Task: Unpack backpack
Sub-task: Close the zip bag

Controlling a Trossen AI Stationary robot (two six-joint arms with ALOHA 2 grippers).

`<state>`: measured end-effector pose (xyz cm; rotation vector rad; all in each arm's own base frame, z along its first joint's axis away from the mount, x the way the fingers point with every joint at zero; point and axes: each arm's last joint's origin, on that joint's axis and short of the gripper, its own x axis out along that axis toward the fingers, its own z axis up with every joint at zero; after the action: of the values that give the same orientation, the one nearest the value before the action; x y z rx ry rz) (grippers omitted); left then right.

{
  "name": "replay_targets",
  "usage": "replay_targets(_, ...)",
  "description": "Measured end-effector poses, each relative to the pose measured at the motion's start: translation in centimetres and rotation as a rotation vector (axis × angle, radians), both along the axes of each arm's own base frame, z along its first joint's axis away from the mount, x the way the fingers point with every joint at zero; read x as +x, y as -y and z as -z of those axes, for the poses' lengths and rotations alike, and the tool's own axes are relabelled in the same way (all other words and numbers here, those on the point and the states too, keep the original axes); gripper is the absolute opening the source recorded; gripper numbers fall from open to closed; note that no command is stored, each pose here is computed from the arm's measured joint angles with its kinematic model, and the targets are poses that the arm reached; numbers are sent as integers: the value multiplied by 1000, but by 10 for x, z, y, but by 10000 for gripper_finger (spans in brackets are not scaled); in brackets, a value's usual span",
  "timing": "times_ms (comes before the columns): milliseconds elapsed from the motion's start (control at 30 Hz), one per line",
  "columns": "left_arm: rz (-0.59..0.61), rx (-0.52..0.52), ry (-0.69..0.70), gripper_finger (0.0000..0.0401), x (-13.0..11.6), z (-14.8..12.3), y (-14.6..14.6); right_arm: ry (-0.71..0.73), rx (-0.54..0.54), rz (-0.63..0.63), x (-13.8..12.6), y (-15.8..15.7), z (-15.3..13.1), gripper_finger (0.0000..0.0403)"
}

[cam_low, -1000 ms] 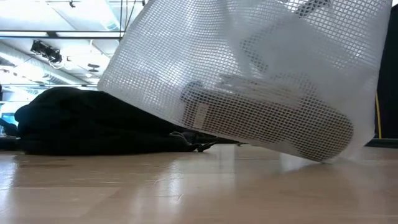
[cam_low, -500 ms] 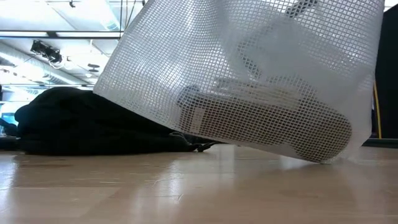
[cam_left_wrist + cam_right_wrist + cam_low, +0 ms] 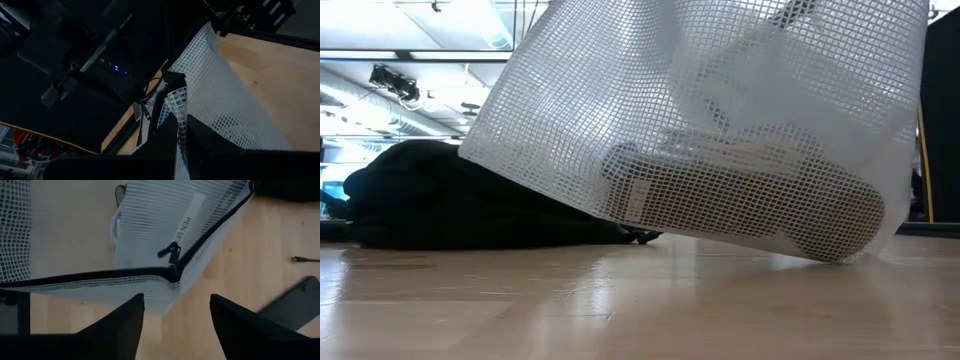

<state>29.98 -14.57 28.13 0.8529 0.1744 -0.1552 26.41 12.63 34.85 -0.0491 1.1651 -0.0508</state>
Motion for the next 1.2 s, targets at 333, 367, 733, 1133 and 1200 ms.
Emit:
replay_targets(333, -3, -6, -1, 0, 0, 0, 0, 17, -50, -35, 4, 5, 1, 218)
replay_targets(367, -2, -6, -1, 0, 0, 0, 0, 21, -54, -41, 5, 4, 3, 224)
replay_targets(733, 3, -5, -3, 0, -1, 0, 2, 3, -62, -119, 13, 5, 33, 256)
replay_targets(1133, -2, -25, -4, 0, -1, 0, 2, -1, 28, -149, 18, 11, 32, 94)
replay_targets(1200, -2, -24, -7, 0, -1, 1, 2, 0, 24, -158, 18, 11, 32, 42)
